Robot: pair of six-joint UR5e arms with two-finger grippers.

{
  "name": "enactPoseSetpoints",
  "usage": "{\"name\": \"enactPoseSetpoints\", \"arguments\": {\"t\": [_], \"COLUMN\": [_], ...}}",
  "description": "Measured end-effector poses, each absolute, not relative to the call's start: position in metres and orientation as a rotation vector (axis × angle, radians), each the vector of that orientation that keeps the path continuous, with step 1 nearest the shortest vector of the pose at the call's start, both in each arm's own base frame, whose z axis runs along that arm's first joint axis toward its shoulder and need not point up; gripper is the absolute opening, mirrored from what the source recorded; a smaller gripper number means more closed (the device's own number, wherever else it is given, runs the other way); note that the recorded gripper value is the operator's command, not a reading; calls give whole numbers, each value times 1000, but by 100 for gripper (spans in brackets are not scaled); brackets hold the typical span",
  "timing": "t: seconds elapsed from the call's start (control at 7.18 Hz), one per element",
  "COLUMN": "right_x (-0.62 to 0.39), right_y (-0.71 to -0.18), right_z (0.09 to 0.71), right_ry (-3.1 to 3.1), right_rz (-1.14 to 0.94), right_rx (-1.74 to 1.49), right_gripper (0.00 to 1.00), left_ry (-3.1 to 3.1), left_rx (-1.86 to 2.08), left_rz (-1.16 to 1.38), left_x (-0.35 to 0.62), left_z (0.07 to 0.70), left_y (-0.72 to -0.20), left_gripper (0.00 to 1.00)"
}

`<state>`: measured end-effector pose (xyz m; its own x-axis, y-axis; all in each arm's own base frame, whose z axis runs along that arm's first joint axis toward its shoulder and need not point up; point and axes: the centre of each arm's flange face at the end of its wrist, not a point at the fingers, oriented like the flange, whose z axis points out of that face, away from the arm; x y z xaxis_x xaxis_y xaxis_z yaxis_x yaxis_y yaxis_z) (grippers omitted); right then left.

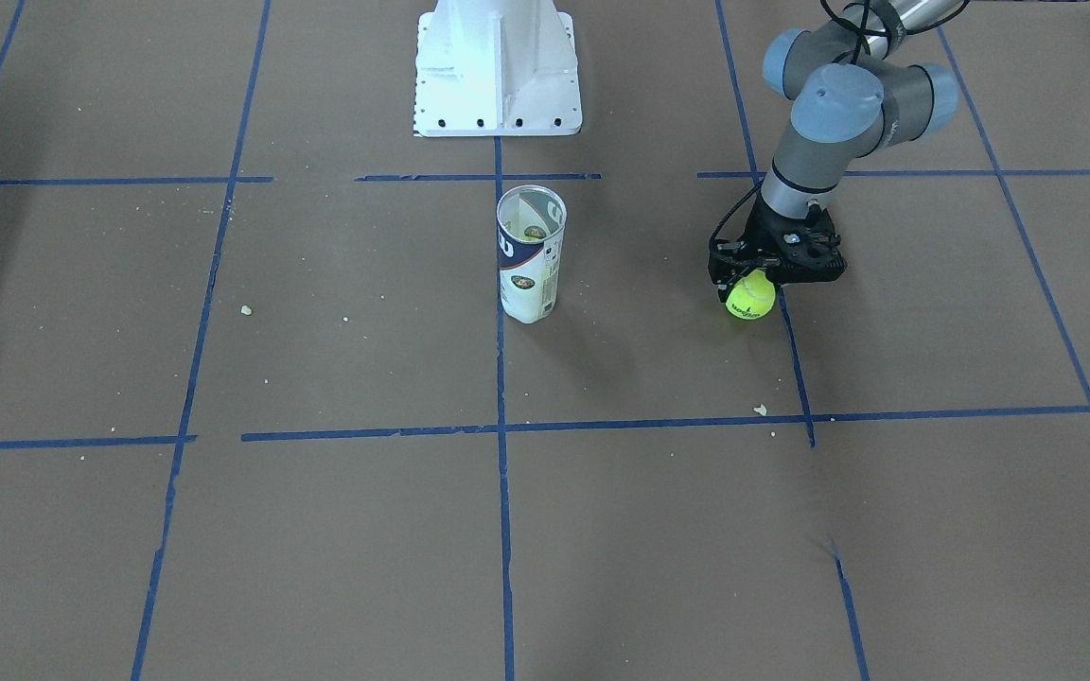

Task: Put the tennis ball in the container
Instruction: 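Close the left gripper around the tennis ball, then lift the ball with the left gripper and carry it over the clear cup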

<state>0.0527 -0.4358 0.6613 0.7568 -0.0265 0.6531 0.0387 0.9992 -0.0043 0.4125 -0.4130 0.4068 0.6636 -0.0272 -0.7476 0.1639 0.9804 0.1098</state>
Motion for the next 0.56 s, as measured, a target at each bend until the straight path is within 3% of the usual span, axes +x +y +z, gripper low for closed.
{"name": "enactPoseSetpoints", "arguments": {"t": [0.56], "right_x": [53], "right_y": [-436], "right_z": [661], "right_ry": [-712], "right_rz": [-36], "right_rx": [-17], "right_gripper": [100], "left_ry": [854], "left_rx": [202], "left_rz": [-162], "left_x": [352], "left_z": [303], "left_y": [-423], "left_gripper": [0]}}
